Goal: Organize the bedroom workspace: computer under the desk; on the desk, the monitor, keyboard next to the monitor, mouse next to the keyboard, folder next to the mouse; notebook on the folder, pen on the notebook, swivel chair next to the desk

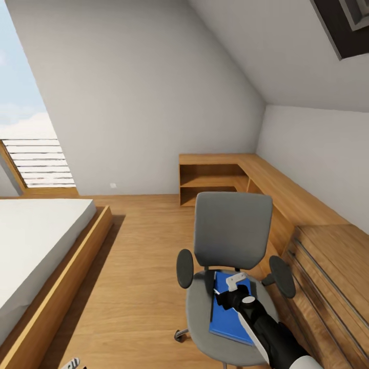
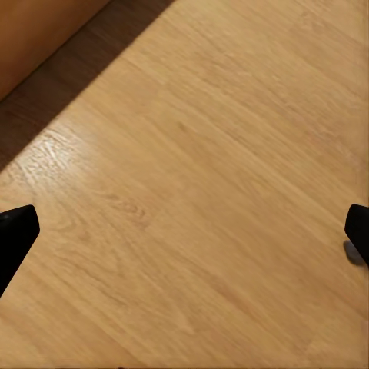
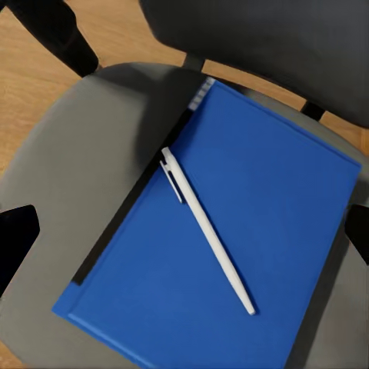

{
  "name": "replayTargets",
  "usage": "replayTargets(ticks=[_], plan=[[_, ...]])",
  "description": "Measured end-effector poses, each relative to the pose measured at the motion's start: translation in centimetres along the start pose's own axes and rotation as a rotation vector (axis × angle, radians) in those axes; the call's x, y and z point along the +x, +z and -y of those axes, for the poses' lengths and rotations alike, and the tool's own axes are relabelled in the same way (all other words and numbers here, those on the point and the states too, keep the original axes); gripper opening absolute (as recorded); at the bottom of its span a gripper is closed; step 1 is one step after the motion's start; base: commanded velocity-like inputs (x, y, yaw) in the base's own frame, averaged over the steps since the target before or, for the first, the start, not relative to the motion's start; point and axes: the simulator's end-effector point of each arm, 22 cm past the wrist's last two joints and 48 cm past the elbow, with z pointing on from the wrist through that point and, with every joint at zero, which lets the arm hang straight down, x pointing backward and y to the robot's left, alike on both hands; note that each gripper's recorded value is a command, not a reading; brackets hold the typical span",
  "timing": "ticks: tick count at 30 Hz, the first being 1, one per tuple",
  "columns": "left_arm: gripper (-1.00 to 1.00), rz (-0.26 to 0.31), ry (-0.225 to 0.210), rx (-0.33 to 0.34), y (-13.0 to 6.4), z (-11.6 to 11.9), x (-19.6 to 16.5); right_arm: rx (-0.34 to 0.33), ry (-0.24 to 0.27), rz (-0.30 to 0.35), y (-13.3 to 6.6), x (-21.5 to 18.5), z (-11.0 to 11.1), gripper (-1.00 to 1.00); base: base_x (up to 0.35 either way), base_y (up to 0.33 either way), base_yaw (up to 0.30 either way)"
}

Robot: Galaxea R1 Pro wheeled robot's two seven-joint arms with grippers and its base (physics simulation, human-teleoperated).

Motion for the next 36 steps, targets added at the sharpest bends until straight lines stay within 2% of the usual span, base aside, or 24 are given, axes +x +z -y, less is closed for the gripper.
replayTargets(ticks=[5,19,26,29,31,33,36], plan=[[1.00,0.000,-0.001,0.000,0.0,0.0,0.0,-0.021,-0.002,-0.001,0.0,0.1,-0.4,1.00,0.040,-0.006,0.000],[1.00,0.000,0.002,0.001,0.0,0.1,0.1,-0.019,-0.005,0.006,0.0,0.0,-0.1,1.00,0.226,0.000,0.000],[1.00,0.017,0.061,0.030,0.0,0.9,-0.5,-0.007,-0.008,0.025,0.0,-0.1,0.8,1.00,0.015,0.000,0.000],[1.00,0.049,0.051,0.089,-0.3,3.8,-2.0,-0.003,-0.004,0.009,0.2,0.7,1.1,1.00,0.001,0.000,0.000],[1.00,0.077,0.035,0.158,-0.8,6.7,-4.6,0.000,-0.002,-0.037,0.8,3.0,1.4,1.00,0.000,0.000,0.000],[1.00,0.067,0.040,0.189,-1.0,7.8,-5.4,-0.003,-0.002,-0.053,1.0,4.0,1.4,1.00,0.000,0.000,0.000],[1.00,0.018,0.062,0.268,-2.0,11.0,-6.3,-0.016,0.000,-0.084,1.5,6.1,1.3,1.00,0.000,0.000,0.000]])
